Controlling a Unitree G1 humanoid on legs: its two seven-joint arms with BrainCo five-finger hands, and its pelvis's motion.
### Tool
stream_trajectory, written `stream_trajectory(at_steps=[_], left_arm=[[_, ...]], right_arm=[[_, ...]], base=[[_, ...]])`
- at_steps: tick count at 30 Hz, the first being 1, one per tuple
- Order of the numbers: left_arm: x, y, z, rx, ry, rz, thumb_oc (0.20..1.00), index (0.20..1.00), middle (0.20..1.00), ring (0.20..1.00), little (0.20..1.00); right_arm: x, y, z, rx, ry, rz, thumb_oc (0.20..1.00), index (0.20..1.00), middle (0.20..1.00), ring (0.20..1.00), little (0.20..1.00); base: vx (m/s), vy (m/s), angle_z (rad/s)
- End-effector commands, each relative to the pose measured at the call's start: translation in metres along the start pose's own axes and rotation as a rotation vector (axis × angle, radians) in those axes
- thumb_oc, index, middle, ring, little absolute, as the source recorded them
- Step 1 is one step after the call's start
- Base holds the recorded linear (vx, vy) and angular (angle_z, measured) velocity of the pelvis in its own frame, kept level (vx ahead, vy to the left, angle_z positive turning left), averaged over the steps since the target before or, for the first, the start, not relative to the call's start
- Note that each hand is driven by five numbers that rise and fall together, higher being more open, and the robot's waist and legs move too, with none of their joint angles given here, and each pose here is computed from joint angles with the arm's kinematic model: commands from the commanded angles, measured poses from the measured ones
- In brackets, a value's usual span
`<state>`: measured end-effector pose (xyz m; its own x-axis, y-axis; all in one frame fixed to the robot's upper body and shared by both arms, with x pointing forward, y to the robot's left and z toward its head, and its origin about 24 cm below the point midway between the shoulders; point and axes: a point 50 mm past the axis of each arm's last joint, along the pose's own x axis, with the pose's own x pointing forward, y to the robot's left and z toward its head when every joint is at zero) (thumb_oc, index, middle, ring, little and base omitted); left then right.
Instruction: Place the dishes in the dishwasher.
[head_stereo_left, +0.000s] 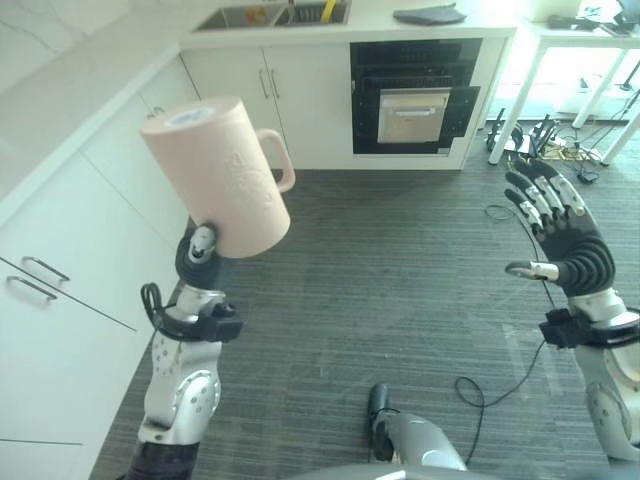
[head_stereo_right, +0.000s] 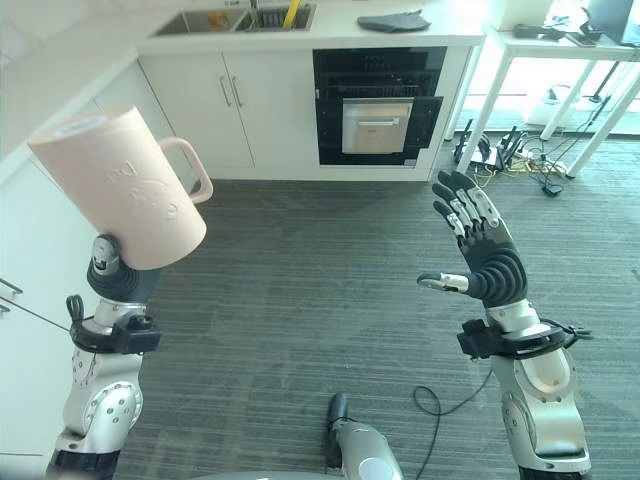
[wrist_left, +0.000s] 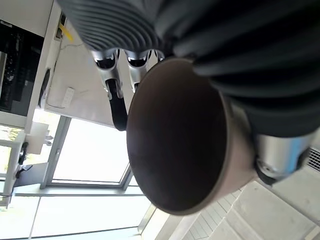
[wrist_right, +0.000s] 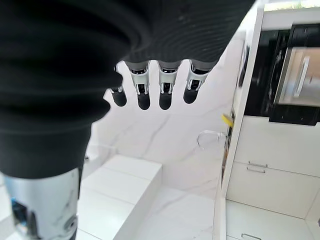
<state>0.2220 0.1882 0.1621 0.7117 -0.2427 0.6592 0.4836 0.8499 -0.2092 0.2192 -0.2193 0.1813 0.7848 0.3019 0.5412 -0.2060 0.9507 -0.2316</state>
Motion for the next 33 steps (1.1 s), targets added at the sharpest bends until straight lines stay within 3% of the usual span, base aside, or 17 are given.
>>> stream_trajectory(at_steps=[1,5,16,24,33], left_arm=[[0.001,0.000,0.020,0.072,-0.055,-0.047,0.200,0.200,0.200,0.200,0.200],[-0.003,-0.002,0.014,0.047,-0.048,-0.037,0.200,0.200,0.200,0.200,0.200],[-0.001,0.006,0.021,0.084,-0.074,-0.042,0.200,0.200,0.200,0.200,0.200],[0.011,0.002,0.019,0.123,-0.058,-0.085,0.200,0.200,0.200,0.200,0.200],[0.013,0.007,0.031,0.201,-0.091,-0.056,0.200,0.200,0.200,0.200,0.200]], right_arm=[[-0.008,0.002,0.021,0.027,-0.076,0.005,1.000,1.000,1.000,1.000,1.000],[-0.007,-0.003,0.021,0.001,-0.067,0.023,1.000,1.000,1.000,1.000,1.000],[-0.005,-0.002,0.026,0.019,-0.115,0.029,1.000,1.000,1.000,1.000,1.000],[-0.001,0.013,0.017,0.047,-0.121,0.035,1.000,1.000,1.000,1.000,1.000],[0.005,0.019,0.021,0.085,-0.162,0.075,1.000,1.000,1.000,1.000,1.000]], base=[[0.35,-0.360,-0.50],[0.31,-0.205,-0.41],[0.30,0.305,-0.67],[0.21,0.247,0.22],[0.33,-0.319,0.16]])
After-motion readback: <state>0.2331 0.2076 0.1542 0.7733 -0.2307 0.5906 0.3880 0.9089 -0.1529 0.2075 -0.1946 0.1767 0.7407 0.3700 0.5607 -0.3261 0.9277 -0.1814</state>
